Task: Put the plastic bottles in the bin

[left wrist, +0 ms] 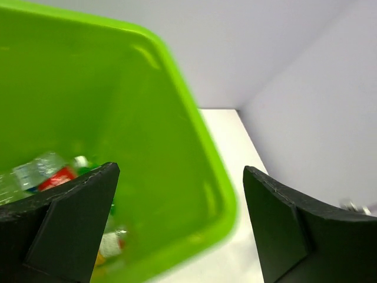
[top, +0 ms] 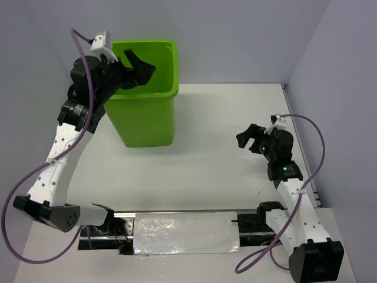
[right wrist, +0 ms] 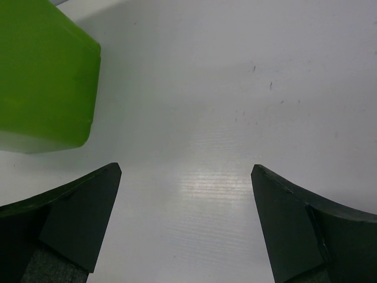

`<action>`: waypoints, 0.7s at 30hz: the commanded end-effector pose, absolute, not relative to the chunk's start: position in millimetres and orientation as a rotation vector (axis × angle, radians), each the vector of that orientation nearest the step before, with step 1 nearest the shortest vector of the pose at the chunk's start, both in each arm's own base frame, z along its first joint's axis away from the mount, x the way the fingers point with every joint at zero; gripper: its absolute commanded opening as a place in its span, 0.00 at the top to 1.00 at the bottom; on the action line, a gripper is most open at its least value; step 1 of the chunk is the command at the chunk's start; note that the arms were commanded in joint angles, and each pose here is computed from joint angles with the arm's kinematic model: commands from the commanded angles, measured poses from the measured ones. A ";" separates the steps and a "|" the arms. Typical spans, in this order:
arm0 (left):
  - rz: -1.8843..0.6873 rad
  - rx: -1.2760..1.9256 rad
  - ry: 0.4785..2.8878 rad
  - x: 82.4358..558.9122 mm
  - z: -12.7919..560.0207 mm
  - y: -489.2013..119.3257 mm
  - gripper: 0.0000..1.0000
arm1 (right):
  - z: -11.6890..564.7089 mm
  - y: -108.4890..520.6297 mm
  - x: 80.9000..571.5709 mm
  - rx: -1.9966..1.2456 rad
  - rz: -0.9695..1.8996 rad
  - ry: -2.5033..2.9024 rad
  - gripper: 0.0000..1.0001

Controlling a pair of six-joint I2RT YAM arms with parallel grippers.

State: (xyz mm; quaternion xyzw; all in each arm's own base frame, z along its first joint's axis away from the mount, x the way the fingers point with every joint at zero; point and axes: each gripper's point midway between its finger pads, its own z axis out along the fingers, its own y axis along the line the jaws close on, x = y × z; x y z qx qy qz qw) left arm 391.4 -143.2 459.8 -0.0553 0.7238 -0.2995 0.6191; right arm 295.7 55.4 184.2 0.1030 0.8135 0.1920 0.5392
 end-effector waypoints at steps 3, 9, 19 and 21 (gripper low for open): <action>-0.631 0.122 1.524 332.5 496.3 -174.9 0.01 | 197.0 55.8 299.3 0.214 0.454 1.912 0.00; -0.772 0.344 1.591 287.0 437.6 -246.4 0.01 | 196.9 58.7 297.8 0.190 0.466 1.914 0.00; -0.848 0.735 1.653 189.9 323.3 -335.5 0.01 | 201.8 52.7 299.2 0.209 0.436 1.866 0.00; -0.854 0.743 1.722 185.4 282.1 -337.0 0.01 | 202.0 48.6 300.9 0.239 0.423 1.854 0.00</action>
